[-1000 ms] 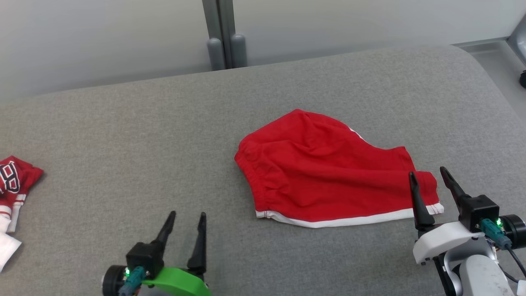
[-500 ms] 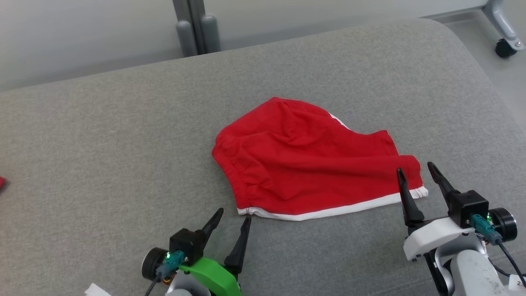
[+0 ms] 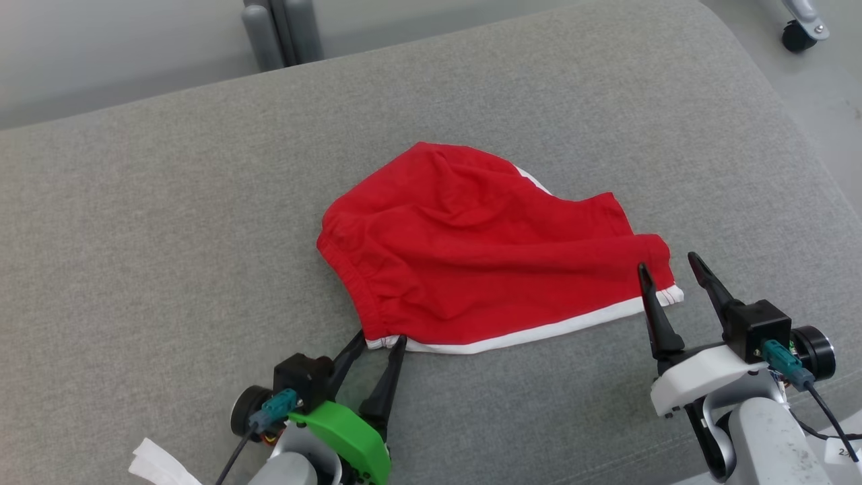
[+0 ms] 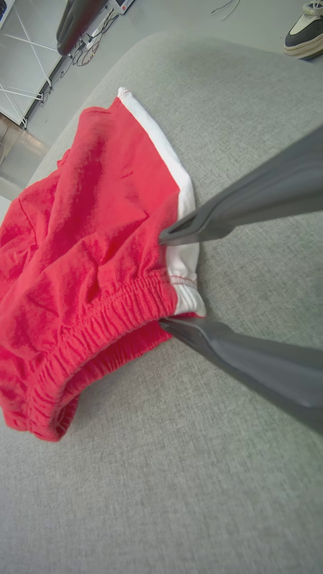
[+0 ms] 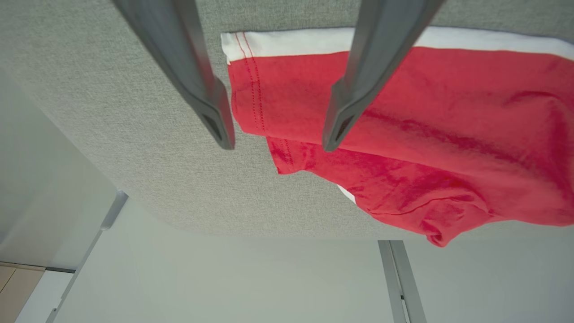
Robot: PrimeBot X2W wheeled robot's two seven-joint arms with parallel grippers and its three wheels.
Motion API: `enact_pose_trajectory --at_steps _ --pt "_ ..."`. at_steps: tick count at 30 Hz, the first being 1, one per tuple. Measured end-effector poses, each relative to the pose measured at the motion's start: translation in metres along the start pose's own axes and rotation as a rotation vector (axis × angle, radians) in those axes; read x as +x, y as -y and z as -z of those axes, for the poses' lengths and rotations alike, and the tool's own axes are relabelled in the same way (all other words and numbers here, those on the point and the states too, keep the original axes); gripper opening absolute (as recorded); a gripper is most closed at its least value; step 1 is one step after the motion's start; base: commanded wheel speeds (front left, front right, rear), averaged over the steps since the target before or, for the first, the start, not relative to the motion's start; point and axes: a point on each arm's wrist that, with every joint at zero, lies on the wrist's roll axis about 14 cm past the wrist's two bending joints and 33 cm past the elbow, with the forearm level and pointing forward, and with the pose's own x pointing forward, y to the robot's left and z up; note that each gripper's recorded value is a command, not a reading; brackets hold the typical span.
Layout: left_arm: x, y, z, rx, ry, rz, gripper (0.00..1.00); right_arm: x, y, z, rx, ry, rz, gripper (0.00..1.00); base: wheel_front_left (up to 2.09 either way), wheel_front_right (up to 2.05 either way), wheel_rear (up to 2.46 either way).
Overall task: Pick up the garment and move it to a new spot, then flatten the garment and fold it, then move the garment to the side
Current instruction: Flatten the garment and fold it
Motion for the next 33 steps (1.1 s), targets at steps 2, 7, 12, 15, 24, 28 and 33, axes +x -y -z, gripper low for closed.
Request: enact_pose_trajectory --at_steps 2,7,12,15,24,28,33 --pt "0.002 -0.001 -0.002 -0.004 0.002 0.003 0.44 0.001 0.000 0.000 0.003 -0.001 0.000 1.00 0.00 0.00 0.00" --pt "0.004 -0.004 -0.004 -0.025 0.009 -0.004 0.00 0.001 -0.001 0.002 0.005 -0.005 -0.003 1.00 0.00 0.00 0.00" --pt "-0.002 -0.023 -0.016 -0.035 0.046 -0.067 0.00 0.002 -0.004 0.004 0.015 -0.011 -0.010 1.00 0.00 0.00 0.00" --pt "-0.013 -0.036 -0.018 -0.035 0.057 -0.113 0.00 0.000 -0.009 0.013 0.026 -0.036 -0.021 1.00 0.00 0.00 0.00" --pt "-0.049 -0.061 -0.013 -0.043 0.070 -0.234 0.00 -0.013 -0.035 0.051 0.081 -0.158 -0.081 1.00 0.00 0.00 0.00" --pt "-0.060 -0.063 -0.011 -0.052 0.078 -0.262 0.00 -0.022 -0.051 0.064 0.108 -0.204 -0.123 1.00 0.00 0.00 0.00" --pt "-0.063 -0.062 -0.011 -0.055 0.082 -0.268 0.00 -0.035 -0.062 0.078 0.118 -0.250 -0.153 1.00 0.00 0.00 0.00"
